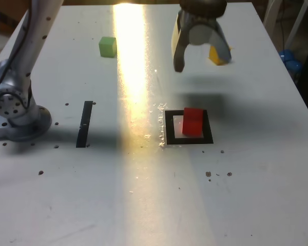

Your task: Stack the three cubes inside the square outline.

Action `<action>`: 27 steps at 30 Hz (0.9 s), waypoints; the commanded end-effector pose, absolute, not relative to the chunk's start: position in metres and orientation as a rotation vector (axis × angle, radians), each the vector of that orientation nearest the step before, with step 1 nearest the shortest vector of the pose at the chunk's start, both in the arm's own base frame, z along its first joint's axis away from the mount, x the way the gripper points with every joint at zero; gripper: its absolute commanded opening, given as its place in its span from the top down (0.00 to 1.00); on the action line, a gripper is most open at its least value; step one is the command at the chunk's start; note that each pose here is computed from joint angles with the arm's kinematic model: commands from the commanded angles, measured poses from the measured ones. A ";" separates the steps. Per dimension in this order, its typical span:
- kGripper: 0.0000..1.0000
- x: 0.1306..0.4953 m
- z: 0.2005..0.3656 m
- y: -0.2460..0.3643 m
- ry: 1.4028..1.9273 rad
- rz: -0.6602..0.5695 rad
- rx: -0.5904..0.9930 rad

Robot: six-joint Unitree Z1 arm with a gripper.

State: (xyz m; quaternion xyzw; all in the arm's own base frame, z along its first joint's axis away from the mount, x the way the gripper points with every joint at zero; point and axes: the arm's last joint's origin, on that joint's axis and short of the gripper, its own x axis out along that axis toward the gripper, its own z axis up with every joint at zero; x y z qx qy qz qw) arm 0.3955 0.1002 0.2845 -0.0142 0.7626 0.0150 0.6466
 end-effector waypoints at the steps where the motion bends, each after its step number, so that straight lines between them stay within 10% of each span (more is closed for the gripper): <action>1: 0.00 0.400 0.279 0.114 1.742 0.048 -0.049; 27: 0.04 0.456 0.217 0.225 1.652 0.152 -0.182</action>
